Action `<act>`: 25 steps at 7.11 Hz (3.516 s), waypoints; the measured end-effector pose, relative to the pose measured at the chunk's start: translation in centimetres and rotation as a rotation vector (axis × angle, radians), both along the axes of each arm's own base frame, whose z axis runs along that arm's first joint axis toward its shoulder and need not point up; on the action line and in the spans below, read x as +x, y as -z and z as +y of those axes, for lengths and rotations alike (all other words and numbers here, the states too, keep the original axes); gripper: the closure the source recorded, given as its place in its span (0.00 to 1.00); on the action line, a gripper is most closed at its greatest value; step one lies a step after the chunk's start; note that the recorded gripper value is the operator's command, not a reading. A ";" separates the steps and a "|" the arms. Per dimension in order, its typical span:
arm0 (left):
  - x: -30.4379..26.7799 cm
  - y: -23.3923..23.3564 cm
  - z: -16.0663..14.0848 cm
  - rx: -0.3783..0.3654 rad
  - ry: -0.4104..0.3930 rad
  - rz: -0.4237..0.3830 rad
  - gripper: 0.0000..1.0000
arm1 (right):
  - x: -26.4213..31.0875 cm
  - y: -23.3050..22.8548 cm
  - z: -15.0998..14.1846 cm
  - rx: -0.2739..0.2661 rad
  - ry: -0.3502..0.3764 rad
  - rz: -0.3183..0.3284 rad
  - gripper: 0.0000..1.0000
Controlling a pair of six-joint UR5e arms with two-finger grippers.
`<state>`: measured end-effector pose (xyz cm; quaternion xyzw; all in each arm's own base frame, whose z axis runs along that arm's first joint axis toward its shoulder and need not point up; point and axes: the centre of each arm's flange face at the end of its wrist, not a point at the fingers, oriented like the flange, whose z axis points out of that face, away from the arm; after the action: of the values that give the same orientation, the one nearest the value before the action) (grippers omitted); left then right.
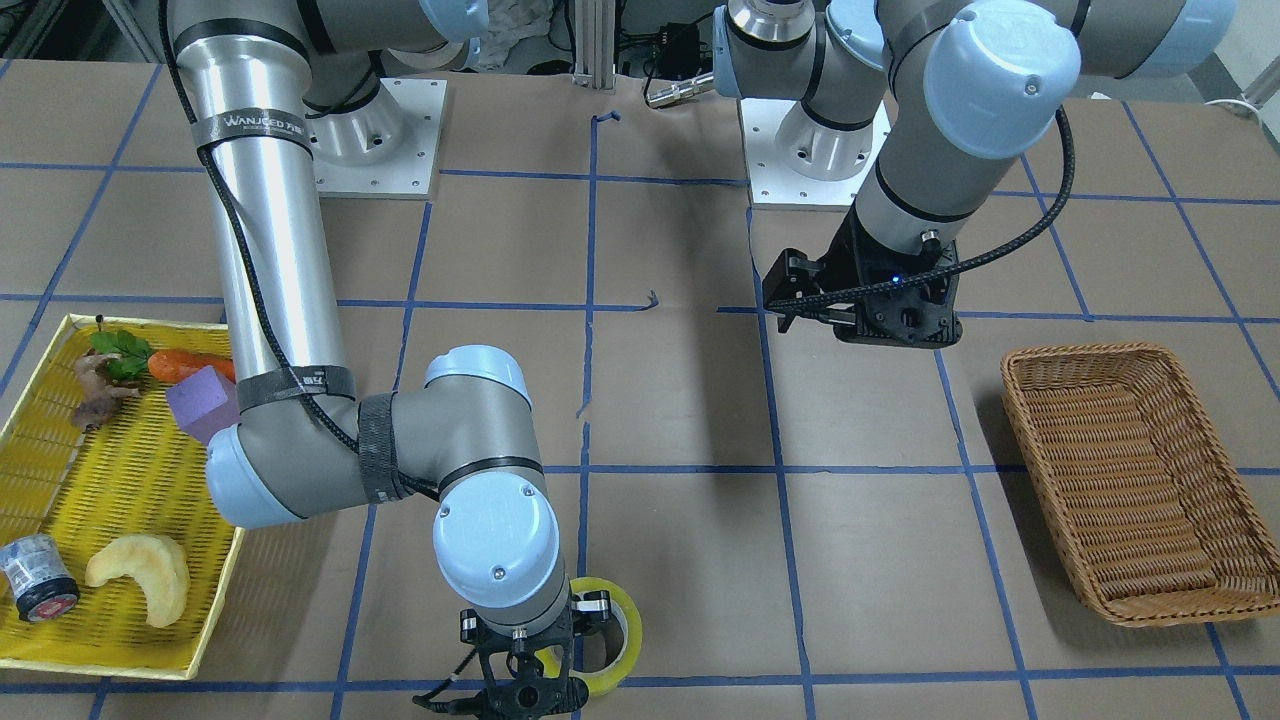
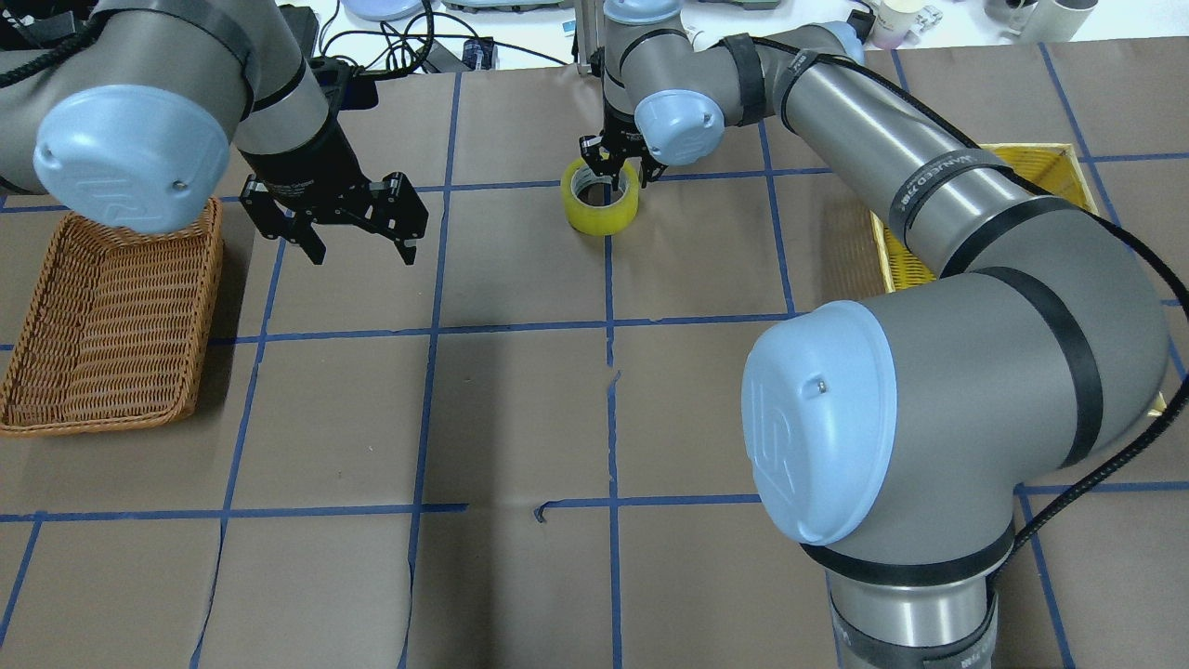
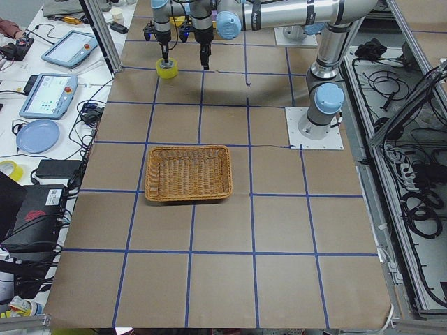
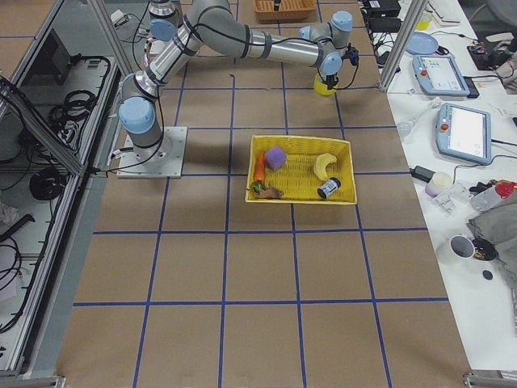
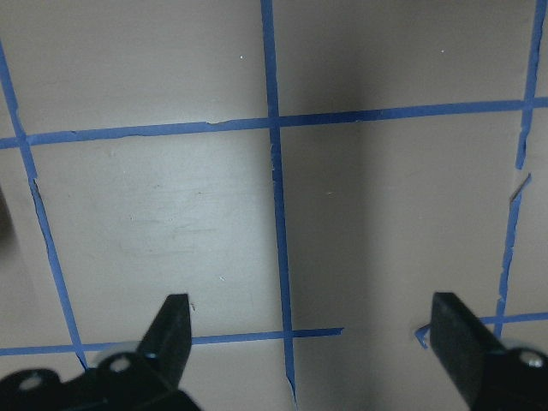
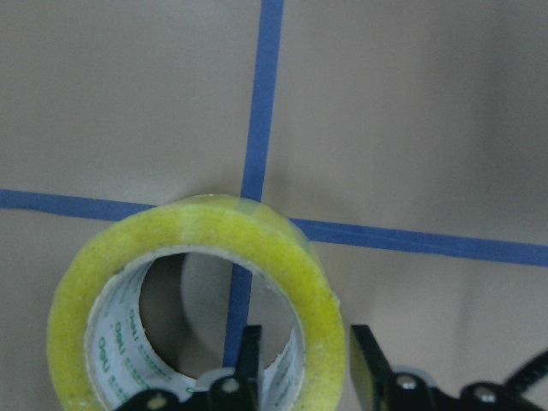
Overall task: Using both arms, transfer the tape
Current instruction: 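Carry the tape roll toward the table center and set it down, then release the tape and raise the right gripper while the left gripper approaches, then grasp the tape roll rim with the left gripper and lift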
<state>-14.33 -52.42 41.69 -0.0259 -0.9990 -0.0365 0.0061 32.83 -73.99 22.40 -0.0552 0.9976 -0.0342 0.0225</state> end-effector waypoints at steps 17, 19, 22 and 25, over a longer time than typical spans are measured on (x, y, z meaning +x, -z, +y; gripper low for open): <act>-11.9 17.1 -21.5 -0.322 0.034 0.232 0.00 | -16.9 -29.5 23.1 0.004 0.064 0.029 0.00; -14.2 20.1 -21.2 -0.282 0.046 0.231 0.00 | -16.9 -29.4 23.2 0.010 0.064 0.029 0.00; -15.4 22.8 -20.5 -0.230 0.052 0.226 0.88 | -16.7 -29.3 23.3 0.013 0.061 0.029 0.00; -15.2 23.2 -19.6 -0.171 0.112 0.209 1.00 | -16.6 -29.3 23.3 0.015 0.054 0.029 0.00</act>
<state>-29.56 -72.02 18.44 -0.0856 -0.9894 0.0513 0.1059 16.23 -50.69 51.69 -0.0286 0.9992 -0.0267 0.0077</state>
